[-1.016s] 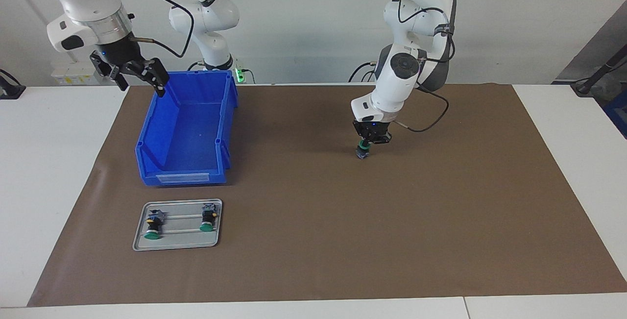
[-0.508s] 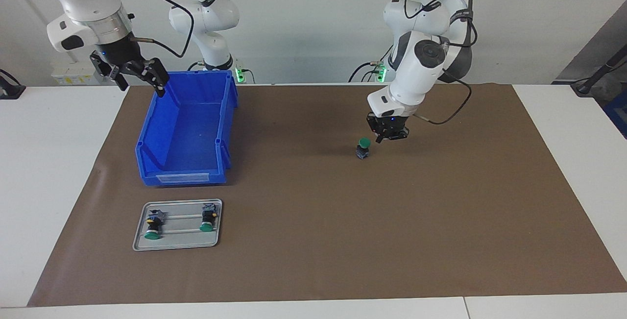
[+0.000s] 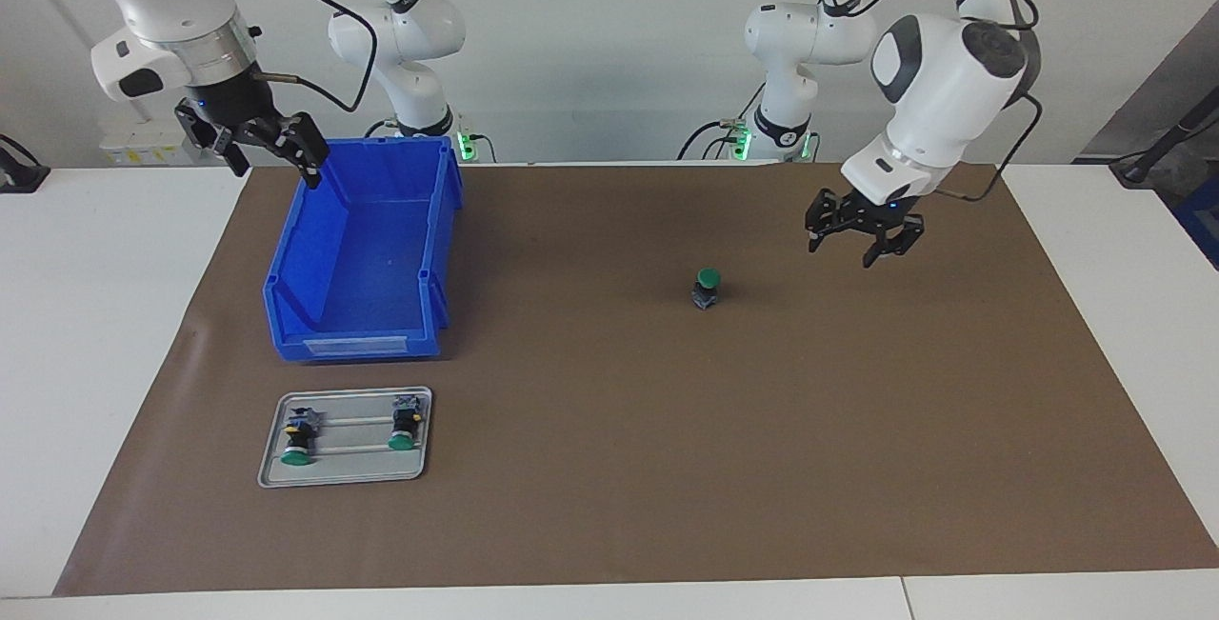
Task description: Place and press button with both arms
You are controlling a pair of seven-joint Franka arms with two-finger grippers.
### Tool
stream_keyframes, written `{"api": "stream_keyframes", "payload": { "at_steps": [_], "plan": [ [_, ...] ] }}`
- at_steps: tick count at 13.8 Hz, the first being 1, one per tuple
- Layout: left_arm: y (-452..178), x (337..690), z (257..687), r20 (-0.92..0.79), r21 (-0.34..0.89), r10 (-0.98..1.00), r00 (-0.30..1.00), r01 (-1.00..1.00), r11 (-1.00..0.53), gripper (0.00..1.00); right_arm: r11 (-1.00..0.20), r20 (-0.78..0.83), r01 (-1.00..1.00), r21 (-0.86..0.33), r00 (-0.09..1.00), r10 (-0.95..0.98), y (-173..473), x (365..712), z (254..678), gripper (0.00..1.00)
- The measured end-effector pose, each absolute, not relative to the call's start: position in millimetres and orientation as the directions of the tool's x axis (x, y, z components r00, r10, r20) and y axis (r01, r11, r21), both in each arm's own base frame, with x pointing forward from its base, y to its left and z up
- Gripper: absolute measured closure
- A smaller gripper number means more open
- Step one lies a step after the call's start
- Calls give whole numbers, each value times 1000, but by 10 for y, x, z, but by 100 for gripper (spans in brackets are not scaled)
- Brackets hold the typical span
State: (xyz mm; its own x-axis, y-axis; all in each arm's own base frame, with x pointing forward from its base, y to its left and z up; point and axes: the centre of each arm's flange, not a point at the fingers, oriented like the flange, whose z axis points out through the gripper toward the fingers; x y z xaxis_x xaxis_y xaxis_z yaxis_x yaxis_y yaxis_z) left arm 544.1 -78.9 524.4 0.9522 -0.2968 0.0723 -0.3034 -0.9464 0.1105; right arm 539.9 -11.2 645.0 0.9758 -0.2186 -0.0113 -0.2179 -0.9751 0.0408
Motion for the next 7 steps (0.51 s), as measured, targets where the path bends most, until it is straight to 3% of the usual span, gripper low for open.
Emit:
{"api": "stream_keyframes", "payload": {
  "at_steps": [4,7],
  "plan": [
    [-282,5542,6103,110,75,-226,968,-235,-969,0,-975,-11,-218,41,976,-219,-112,5399,6450,0],
    [-224,5590,6449,103,43,-220,970,-225,-973,0,-975,-11,-218,41,976,-219,-112,5399,6450,0]
  ]
}}
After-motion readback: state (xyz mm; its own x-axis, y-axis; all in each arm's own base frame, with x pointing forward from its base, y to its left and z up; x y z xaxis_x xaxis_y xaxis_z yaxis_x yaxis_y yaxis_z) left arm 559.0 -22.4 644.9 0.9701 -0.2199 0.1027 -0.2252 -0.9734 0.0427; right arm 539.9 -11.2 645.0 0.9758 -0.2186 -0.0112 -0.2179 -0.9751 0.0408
